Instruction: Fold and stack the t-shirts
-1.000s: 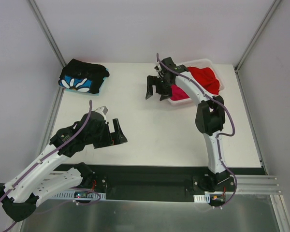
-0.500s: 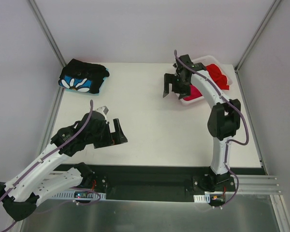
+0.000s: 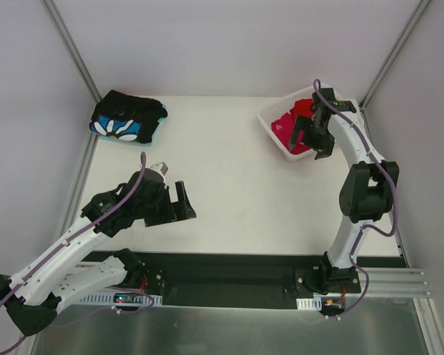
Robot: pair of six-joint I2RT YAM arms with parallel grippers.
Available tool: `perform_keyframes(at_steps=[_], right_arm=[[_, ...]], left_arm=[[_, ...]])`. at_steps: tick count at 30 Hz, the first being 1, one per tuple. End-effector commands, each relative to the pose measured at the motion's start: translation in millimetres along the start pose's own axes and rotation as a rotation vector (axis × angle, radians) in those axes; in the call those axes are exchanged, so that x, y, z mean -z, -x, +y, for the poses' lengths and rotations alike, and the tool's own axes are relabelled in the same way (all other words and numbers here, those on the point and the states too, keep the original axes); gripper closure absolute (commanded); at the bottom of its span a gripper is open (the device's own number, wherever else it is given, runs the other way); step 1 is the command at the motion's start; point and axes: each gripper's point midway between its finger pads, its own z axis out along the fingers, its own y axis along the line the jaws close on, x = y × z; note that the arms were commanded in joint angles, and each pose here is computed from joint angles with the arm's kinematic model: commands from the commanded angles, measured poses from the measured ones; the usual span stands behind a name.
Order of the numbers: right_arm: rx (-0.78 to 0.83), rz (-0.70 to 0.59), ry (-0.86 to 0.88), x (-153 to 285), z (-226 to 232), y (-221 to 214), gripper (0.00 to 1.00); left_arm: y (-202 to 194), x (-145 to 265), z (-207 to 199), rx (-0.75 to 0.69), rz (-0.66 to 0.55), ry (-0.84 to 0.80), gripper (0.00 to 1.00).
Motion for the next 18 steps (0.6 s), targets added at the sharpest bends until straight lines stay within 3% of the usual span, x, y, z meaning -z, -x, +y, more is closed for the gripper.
perform_keyframes(at_steps=[1, 9, 14, 18], right_arm=[[-0.026, -0.053, 0.062, 31, 10, 5, 0.04], [-0.006, -0.139, 0.102, 73, 37, 30, 0.04], [-0.002, -0.108, -0.05, 51, 7, 18, 0.04], [0.011, -0.056, -0.017, 25, 10, 3, 0.04]], left_arm=[[7, 9, -11, -0.011, -0.028, -0.042, 0.01], [7, 8, -13, -0.005, -0.027, -0.047, 0.01], [6, 7, -12, 0.003, -0.031, -0.052, 0.01], [5, 4, -13, 0.002, -0.022, -0.054, 0.01]])
